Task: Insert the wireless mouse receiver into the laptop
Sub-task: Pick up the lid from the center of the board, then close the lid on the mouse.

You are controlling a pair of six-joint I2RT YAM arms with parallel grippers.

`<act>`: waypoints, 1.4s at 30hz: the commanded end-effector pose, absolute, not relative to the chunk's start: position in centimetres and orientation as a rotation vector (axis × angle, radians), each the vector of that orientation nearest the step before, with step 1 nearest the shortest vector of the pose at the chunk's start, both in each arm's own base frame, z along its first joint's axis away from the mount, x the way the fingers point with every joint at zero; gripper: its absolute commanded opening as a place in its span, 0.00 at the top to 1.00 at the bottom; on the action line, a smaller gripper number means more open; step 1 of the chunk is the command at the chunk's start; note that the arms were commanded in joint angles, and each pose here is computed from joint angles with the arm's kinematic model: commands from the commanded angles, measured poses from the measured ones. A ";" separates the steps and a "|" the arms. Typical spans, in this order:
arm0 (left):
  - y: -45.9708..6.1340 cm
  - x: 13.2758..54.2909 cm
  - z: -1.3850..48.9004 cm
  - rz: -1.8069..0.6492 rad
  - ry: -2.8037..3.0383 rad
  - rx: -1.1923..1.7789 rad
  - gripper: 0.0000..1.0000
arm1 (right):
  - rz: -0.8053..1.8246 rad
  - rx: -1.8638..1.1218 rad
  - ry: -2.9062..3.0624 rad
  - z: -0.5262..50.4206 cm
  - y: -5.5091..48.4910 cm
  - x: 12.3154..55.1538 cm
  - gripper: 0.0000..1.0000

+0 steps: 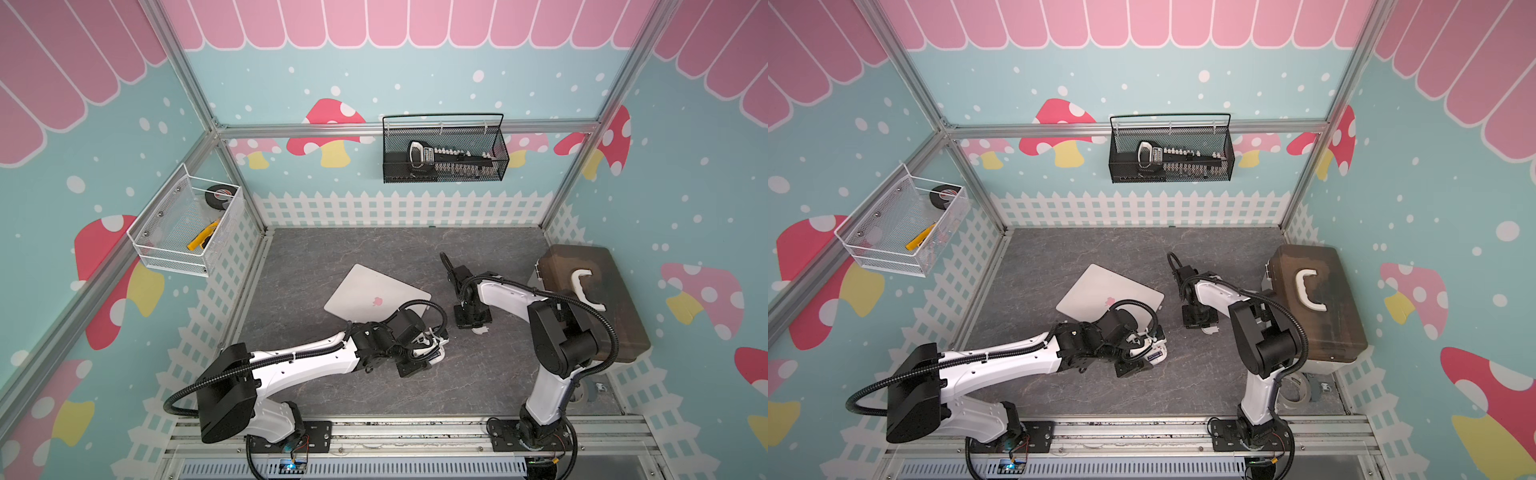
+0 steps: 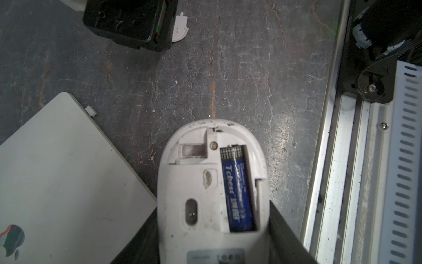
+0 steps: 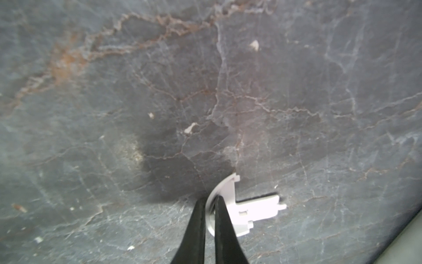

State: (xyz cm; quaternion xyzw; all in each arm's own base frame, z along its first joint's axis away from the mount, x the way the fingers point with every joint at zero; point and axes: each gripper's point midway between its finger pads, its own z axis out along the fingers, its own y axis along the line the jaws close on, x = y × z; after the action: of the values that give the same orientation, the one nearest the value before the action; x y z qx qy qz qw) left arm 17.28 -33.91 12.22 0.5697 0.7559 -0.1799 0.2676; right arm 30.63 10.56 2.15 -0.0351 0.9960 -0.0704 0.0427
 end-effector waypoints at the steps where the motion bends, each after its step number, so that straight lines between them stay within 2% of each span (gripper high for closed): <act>1: -33.9 17.7 12.5 -0.475 2.016 1.526 0.76 | -0.184 -0.124 3.042 3.0 10.7 30.3 0.94; 8: -34.0 17.9 12.9 -0.471 2.006 1.513 0.76 | -0.113 -0.137 3.027 4.5 11.4 30.5 0.97; 12: -34.0 18.2 13.1 -0.457 1.996 1.497 0.76 | 0.007 -0.162 2.959 8.1 12.6 31.2 0.97; 23: -34.0 21.2 14.5 -0.420 1.905 1.366 0.74 | 0.882 -0.190 2.700 21.2 17.6 29.5 0.97; 33: -32.1 24.2 16.7 -0.423 1.709 1.275 0.75 | 1.476 -0.283 2.465 27.4 21.3 25.8 0.97; 42: -31.5 25.0 19.3 -0.509 1.617 1.260 0.75 | 1.813 -0.332 2.262 30.6 22.9 24.5 0.97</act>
State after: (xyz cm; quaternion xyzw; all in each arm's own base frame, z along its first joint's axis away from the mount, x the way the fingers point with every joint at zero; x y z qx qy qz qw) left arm 25.47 -30.28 16.73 0.5000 0.7097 -0.1817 0.4619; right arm 25.03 22.25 27.97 -0.0903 0.8136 0.5633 0.1120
